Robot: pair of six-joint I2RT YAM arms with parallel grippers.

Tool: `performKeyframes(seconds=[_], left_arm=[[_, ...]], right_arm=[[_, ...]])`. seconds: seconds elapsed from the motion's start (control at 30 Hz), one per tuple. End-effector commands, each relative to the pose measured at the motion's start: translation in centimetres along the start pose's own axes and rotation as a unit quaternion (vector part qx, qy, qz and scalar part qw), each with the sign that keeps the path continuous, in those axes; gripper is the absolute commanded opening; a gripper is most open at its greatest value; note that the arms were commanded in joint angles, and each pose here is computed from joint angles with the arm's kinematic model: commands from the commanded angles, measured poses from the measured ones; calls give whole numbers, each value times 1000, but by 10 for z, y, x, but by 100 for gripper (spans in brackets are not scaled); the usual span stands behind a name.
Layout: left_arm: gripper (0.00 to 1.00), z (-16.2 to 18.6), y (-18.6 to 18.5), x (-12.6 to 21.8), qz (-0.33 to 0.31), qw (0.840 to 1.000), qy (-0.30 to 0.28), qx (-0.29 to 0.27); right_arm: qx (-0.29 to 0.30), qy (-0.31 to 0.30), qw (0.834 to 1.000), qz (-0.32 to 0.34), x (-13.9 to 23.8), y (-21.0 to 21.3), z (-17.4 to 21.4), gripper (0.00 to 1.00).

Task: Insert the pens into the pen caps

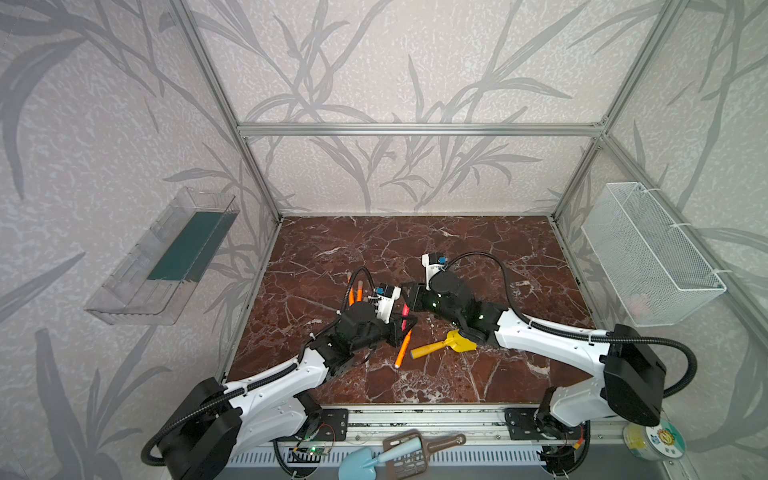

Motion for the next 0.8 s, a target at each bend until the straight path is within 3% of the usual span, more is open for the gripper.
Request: performKeyframes(seconds=[0.0,0.27,0.57,0.77], left_arm=[[0,-21,-7,2,2,1000,-27,-13],[0,-28,-5,1,-1,999,-38,-16],[0,-46,-11,-12,33,998,-53,-17],[0,-66,-1,-7,7,996,-83,-21]], right_arm=[[1,2,1000,-10,0,9,-3,26],[0,9,1000,-28,2,2,7,12],[3,13,997,-73,12,1,16,7],[-19,18,995,-95,20,-3,22,4]])
Point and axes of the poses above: each gripper's point midway between its finger pads, its own x axis back along the fingers, its own y axis along the line the jaws close on, z = x × y, the point moved 2 cm from there along x, back along the fingers, and after that the axes turned 11 degrees about -x, right-handed, at the moved point
